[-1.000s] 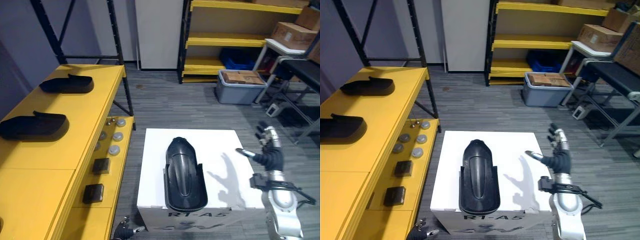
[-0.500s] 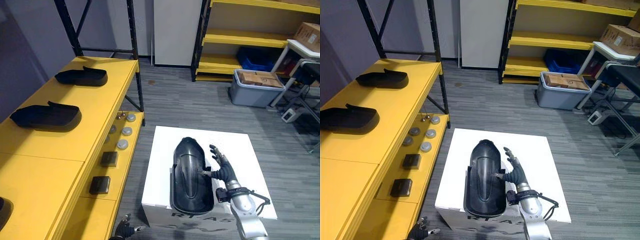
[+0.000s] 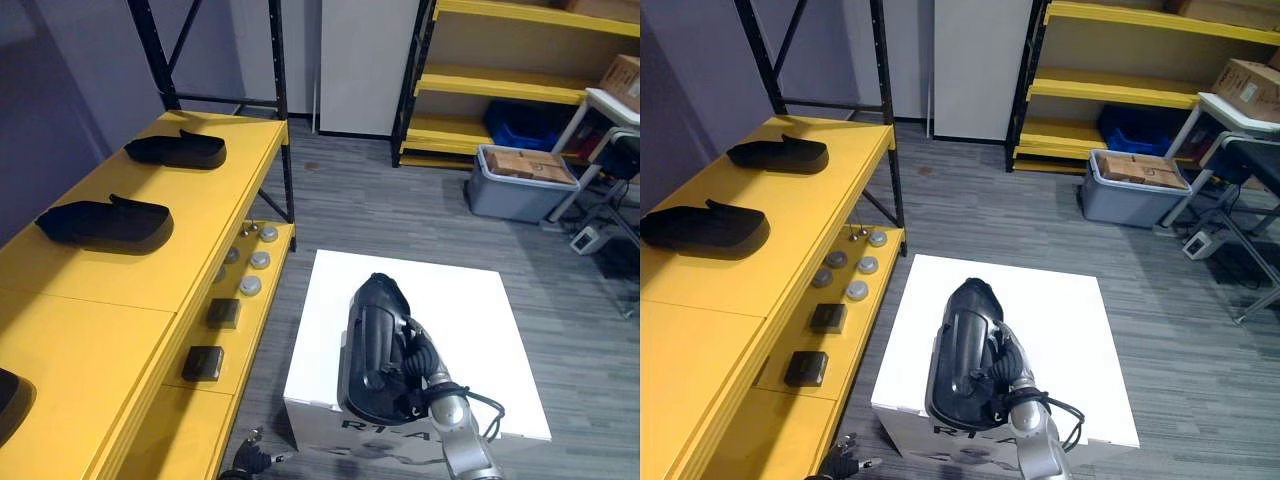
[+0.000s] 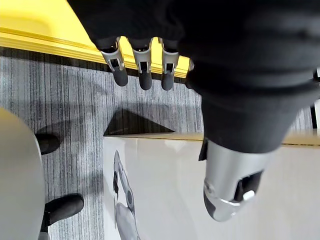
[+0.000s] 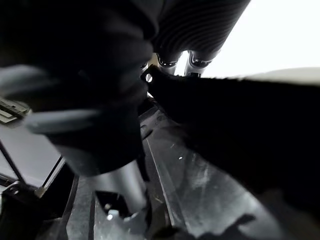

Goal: Walk over and take plastic housings, then place them on the shelf

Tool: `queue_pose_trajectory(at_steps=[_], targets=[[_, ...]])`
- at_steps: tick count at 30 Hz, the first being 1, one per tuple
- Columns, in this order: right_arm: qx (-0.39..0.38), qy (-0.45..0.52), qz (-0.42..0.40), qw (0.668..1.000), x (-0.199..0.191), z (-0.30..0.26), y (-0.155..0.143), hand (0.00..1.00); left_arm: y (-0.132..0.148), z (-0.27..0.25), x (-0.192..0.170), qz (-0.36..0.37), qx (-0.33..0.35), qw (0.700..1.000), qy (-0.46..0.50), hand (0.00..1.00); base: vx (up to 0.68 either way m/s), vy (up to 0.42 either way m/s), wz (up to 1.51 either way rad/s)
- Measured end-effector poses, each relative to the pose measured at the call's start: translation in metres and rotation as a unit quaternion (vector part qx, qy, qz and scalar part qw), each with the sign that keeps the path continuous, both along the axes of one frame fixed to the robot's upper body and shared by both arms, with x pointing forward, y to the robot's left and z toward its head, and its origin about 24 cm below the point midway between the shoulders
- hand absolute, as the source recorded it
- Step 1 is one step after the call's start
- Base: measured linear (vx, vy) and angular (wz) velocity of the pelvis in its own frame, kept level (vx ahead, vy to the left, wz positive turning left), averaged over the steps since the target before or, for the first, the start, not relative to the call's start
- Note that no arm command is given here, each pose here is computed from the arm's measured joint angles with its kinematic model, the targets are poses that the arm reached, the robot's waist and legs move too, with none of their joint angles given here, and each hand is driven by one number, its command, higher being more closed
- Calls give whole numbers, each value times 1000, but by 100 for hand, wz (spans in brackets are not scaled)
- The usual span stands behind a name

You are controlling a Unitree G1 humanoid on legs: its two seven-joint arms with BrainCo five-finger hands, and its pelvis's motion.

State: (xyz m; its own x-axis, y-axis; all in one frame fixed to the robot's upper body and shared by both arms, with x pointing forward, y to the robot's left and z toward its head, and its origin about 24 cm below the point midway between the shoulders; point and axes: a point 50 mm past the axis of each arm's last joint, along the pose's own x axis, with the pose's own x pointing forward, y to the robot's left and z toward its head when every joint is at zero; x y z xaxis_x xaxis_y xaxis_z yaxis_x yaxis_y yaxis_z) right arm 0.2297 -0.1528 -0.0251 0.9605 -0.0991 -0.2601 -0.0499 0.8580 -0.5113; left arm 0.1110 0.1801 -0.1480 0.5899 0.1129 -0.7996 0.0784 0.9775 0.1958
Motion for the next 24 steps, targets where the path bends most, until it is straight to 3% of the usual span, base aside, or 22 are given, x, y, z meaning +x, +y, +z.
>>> queue_pose_trajectory(at_steps=[7, 24], targets=[[-9, 4, -27, 1000, 11, 0, -16, 100, -1, 0, 3, -15, 4, 1000, 3, 0, 14, 7, 5], [61, 18, -13, 998, 14, -4, -7, 100, -1, 1, 7, -22, 5, 1000, 0, 0, 8, 0, 0]])
